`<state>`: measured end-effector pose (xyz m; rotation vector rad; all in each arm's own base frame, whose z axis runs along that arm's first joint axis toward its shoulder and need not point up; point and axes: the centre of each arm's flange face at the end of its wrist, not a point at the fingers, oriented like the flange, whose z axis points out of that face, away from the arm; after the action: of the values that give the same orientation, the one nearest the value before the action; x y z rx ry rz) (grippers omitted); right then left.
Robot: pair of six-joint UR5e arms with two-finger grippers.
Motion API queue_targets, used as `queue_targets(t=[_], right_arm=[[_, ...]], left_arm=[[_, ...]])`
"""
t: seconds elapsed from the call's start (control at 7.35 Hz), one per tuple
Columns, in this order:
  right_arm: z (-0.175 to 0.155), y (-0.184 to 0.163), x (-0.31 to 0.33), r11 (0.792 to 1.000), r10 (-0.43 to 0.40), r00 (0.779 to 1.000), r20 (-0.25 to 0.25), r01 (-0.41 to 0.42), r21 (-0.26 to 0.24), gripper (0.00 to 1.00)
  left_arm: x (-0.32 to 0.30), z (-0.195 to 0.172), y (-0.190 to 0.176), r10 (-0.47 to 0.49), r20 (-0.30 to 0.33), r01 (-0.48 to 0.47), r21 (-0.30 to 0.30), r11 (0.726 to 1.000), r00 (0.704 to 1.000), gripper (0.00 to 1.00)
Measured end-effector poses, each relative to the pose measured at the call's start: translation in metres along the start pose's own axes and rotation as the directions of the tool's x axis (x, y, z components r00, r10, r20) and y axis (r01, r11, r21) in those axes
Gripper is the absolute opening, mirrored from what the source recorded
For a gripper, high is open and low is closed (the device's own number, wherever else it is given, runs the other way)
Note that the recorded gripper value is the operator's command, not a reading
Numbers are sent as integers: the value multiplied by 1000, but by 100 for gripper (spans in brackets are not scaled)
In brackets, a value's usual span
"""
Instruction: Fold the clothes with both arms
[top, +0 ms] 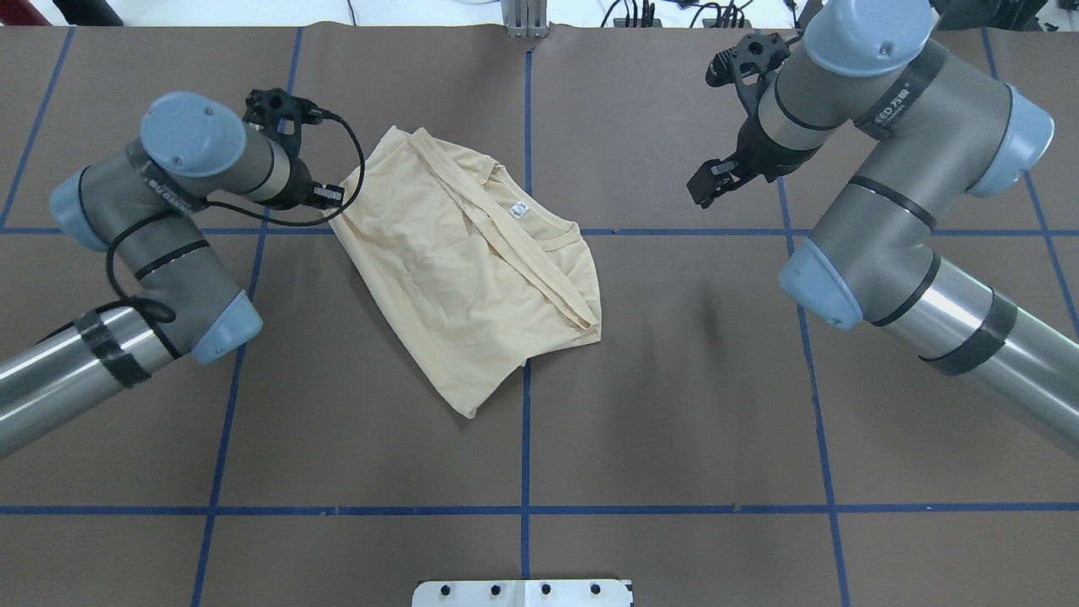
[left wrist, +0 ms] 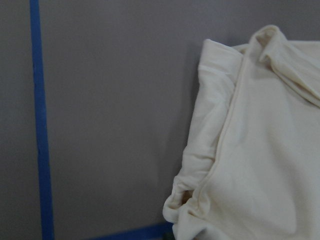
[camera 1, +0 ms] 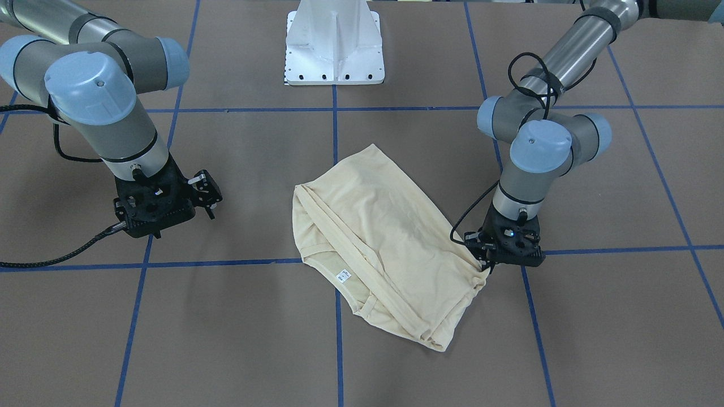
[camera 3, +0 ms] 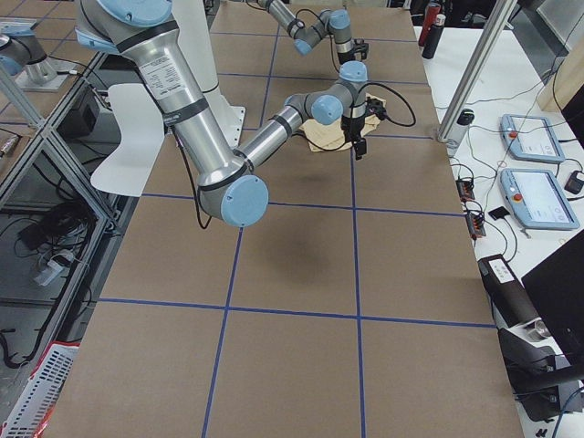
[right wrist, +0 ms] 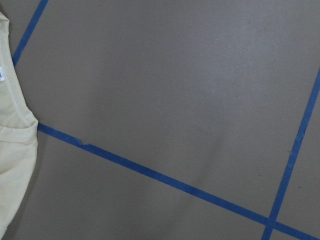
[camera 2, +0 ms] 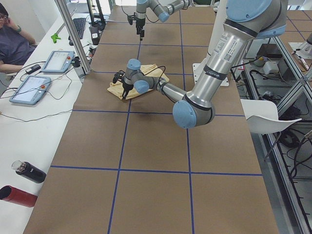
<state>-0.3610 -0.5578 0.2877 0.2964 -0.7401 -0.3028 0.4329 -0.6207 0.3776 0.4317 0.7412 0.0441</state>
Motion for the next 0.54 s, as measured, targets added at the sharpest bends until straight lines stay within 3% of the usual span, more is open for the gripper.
queue_targets(t=[0.27,0.41,0.54], right_arm=[[0,0,0,1000,0,1000,0,0,0,100],[0,0,0,1000,0,1000,0,0,1,100],[0,0,-1,1000,0,1000,0,0,1,100]], left_arm=[[5,23,-68,49,64,-50,13,999,997,0],[5,32,-88,66,77,-67,22,997,995,98],[-3,33,-101,82,82,-85,35,996,993,100]])
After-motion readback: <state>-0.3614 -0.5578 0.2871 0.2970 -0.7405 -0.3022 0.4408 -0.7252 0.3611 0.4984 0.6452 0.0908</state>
